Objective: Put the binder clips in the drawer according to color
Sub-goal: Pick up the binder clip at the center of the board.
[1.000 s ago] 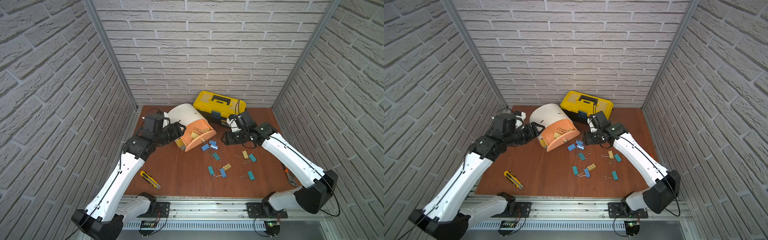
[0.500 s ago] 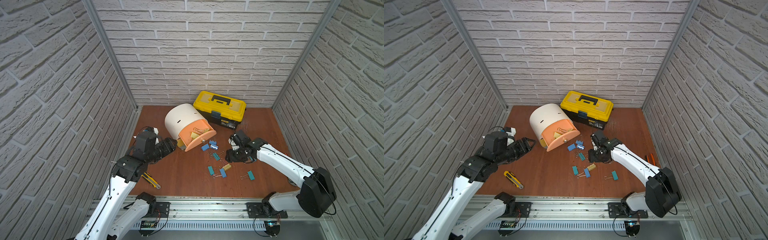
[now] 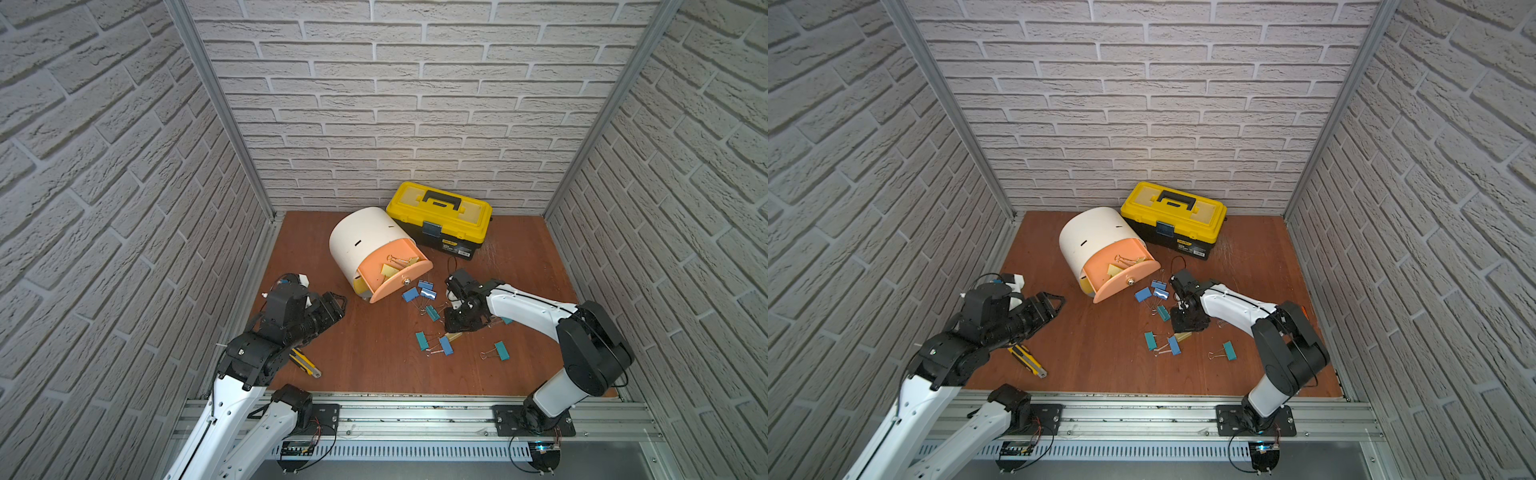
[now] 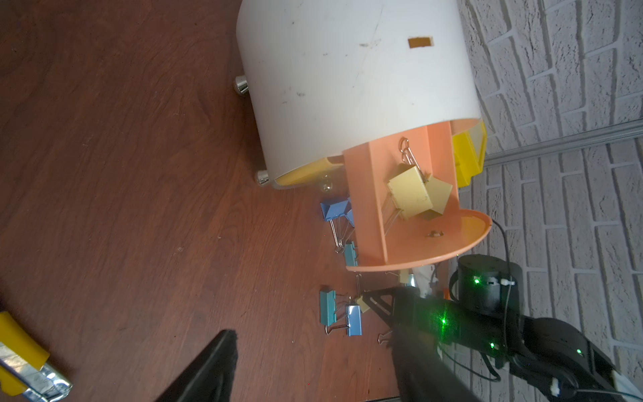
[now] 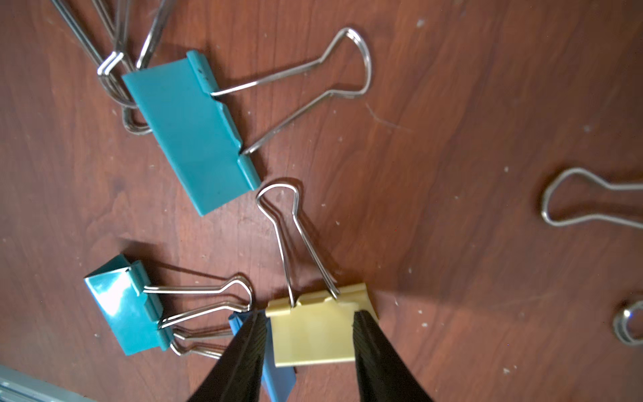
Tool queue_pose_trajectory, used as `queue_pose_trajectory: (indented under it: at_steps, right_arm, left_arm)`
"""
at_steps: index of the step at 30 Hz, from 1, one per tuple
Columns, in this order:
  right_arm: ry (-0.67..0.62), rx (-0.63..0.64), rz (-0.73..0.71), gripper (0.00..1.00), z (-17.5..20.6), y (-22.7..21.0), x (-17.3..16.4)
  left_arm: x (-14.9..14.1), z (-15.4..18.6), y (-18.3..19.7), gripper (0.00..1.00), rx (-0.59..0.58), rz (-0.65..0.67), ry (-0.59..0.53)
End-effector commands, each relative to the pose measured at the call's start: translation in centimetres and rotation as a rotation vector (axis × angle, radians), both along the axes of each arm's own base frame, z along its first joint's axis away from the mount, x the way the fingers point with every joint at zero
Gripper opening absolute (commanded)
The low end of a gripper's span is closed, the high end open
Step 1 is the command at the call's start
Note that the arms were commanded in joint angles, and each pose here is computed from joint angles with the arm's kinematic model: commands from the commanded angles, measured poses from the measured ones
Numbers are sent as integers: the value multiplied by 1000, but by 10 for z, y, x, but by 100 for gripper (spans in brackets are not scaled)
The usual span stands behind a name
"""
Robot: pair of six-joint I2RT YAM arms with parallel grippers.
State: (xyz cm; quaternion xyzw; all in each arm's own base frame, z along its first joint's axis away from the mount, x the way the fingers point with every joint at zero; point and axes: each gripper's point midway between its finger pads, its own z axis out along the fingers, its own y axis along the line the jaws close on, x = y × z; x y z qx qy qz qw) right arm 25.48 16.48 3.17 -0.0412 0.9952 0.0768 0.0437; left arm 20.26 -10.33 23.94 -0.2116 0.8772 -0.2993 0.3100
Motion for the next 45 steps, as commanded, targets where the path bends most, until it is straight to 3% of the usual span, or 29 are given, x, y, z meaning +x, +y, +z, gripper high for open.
queue_pose_trajectory:
  at_steps: [1, 9, 18, 36, 45]
  right_arm:
    - [-49, -19, 7, 42, 6, 4, 15]
    - [-58, -54, 4, 45, 5, -4, 13]
    - [-89, -24, 50, 61, 19, -13, -9]
    - [-26, -106, 99, 67, -7, -31, -47]
    - [-36, -100, 111, 71, -10, -18, -41]
  left_arm:
    - [3, -3, 2, 74, 1, 19, 2]
    - [6, -2, 1, 74, 5, 18, 4]
    - [9, -1, 0, 75, 1, 18, 3]
    - [12, 3, -1, 75, -6, 22, -8]
    - [10, 1, 1, 75, -2, 29, -4]
